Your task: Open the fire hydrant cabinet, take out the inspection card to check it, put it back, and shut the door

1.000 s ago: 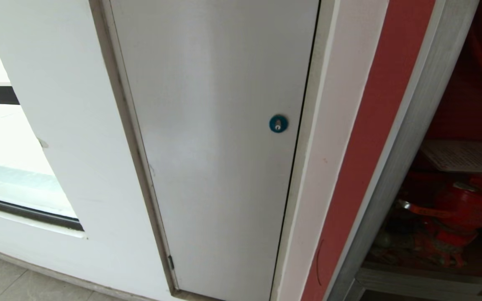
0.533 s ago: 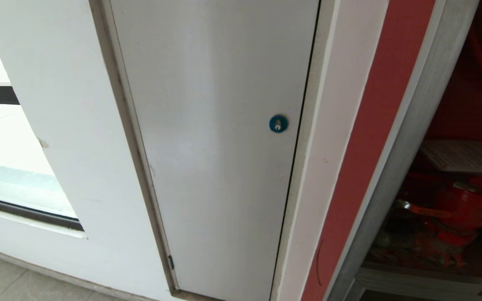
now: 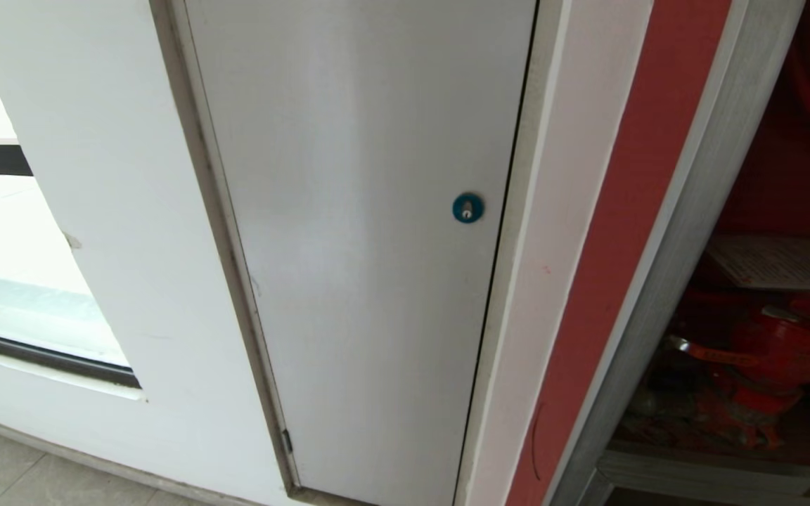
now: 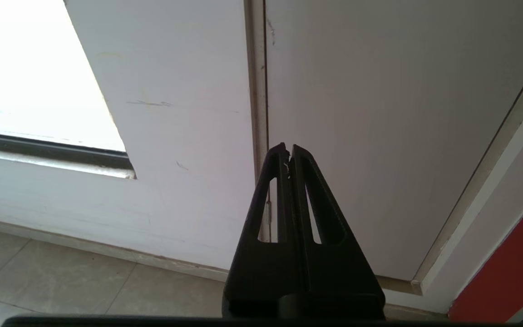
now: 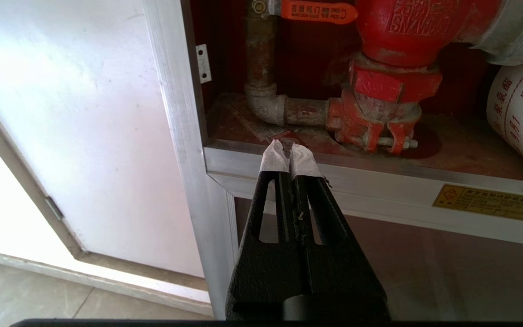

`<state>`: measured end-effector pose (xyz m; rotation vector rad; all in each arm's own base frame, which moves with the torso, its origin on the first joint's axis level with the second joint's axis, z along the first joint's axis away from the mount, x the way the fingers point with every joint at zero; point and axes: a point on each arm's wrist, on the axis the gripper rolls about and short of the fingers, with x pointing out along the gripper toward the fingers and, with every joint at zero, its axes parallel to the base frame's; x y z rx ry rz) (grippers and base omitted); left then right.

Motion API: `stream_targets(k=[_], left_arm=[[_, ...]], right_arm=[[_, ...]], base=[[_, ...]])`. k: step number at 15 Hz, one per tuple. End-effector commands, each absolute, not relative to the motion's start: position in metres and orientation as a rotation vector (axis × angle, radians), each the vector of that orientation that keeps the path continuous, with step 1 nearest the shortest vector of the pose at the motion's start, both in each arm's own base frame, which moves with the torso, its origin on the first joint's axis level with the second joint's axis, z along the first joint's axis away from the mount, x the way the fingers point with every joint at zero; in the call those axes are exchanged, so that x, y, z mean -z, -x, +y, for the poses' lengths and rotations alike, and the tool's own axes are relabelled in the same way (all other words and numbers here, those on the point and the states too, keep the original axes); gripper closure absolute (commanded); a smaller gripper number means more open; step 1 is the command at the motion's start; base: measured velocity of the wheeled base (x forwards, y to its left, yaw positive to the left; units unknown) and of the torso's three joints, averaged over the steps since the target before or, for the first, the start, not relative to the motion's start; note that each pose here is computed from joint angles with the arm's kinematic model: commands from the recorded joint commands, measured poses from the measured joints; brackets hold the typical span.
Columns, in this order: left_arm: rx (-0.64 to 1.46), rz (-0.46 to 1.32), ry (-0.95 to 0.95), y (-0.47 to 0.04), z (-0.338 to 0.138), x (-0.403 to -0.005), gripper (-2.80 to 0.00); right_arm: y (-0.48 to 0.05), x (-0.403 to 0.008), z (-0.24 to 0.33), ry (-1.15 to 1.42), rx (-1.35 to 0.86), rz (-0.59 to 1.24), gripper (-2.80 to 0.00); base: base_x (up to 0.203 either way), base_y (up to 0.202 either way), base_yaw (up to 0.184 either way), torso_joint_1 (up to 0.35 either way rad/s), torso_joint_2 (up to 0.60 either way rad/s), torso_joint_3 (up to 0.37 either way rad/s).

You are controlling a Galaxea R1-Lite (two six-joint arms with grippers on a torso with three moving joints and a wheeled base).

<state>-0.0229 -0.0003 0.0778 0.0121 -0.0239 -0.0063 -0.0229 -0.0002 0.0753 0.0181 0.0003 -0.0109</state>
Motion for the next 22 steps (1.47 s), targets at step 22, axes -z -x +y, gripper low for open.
stream_targets(k=[22], left_arm=[[0.006, -0.015, -0.012, 0.0222, -0.0003, -0.0757, 0.0]], right_arm=[[0.0229, -0.0753, -0.0002, -0.017, 0.011, 0.0, 0.0]], base=[[-0.117, 0.0, 0.0, 0.0, 0.0, 0.002]])
